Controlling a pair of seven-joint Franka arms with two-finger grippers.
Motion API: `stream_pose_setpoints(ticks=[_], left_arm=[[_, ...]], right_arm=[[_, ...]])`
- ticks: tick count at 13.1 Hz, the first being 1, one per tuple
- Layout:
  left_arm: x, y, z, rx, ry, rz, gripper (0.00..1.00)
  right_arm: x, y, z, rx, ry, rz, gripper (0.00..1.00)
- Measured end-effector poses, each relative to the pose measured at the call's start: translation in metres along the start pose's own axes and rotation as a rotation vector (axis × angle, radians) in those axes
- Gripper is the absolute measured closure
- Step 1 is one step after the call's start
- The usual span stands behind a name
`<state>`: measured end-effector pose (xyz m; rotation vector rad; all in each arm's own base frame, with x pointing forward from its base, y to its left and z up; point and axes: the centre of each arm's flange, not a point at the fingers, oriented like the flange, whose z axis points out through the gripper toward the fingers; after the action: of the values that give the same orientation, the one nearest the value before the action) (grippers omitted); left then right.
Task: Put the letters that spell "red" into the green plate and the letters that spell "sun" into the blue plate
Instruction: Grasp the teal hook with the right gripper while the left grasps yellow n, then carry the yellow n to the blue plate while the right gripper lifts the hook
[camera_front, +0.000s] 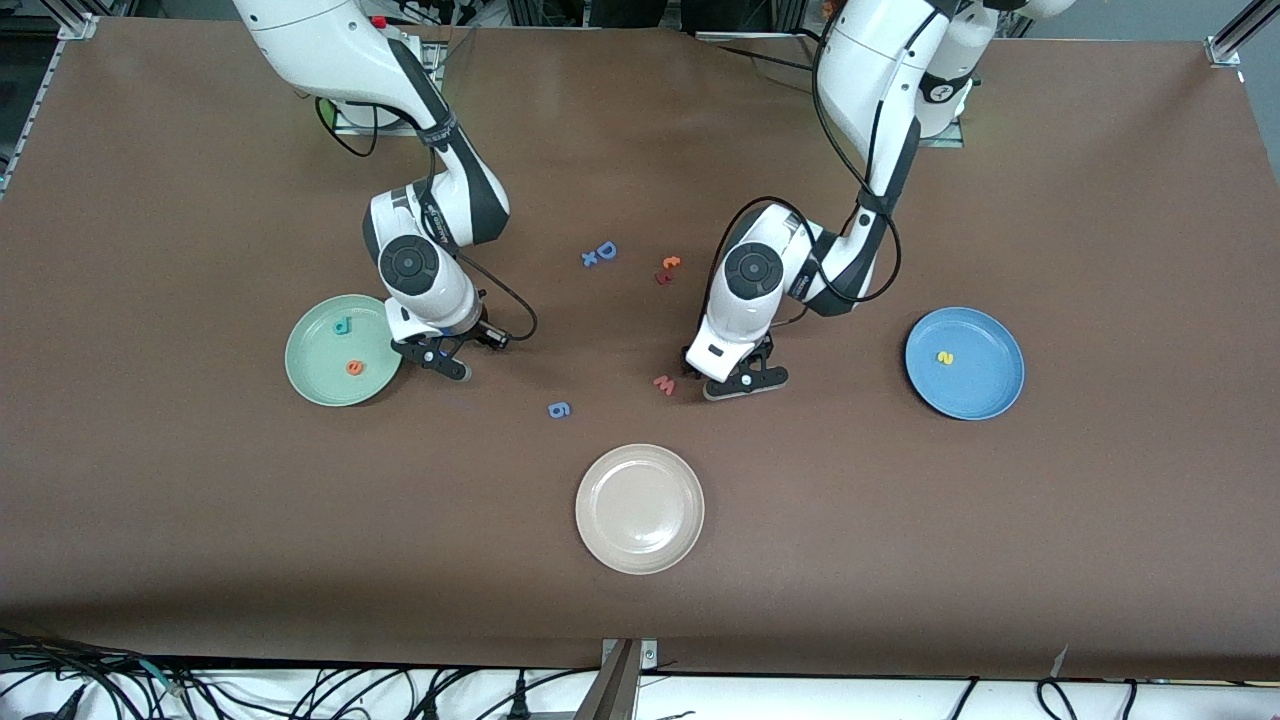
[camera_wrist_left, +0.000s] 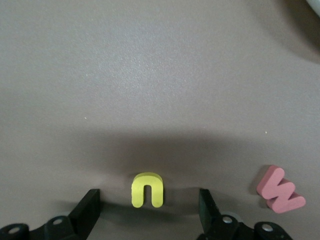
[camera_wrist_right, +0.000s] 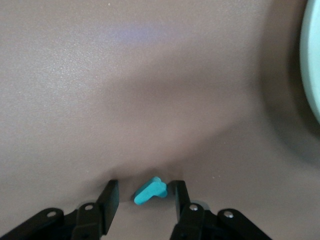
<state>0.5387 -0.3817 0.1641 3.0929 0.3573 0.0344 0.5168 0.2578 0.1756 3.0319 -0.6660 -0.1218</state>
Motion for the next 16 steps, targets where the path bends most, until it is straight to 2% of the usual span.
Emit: stream_pose_setpoints(ticks=[2, 4, 5, 6, 9, 12, 16], left_arm=[[0.002, -0.001, -0.001, 0.0, 0.003, -0.002, 0.19], [0.005, -0.002, -0.003, -0.002, 0.009, -0.005, 0.33], [0.006, -0.003, -0.003, -0.001, 0.01, -0.007, 0.33], [0.008, -0.003, -0.005, -0.002, 0.013, -0.008, 0.42], [0.01, -0.001, -0.01, -0.009, 0.02, -0.008, 0.74], [0.011, -0.002, -0.009, -0.007, 0.02, 0.001, 0.74], [0.043, -0.037, -0.012, 0.046, 0.033, 0.136, 0.74]], right_arm=[[0.0, 0.0, 0.0, 0.001, 0.001, 0.0, 0.5], [0.001, -0.001, -0.001, 0.003, 0.003, -0.002, 0.58], [0.001, -0.001, -0.001, 0.003, 0.003, -0.003, 0.58], [0.001, -0.001, -0.002, 0.004, 0.003, -0.004, 0.65], [0.001, -0.001, -0.002, 0.004, 0.004, -0.006, 0.71], [0.001, -0.001, -0.002, 0.004, 0.004, -0.013, 0.71], [0.001, -0.001, -0.002, 0.004, 0.004, -0.019, 0.71]])
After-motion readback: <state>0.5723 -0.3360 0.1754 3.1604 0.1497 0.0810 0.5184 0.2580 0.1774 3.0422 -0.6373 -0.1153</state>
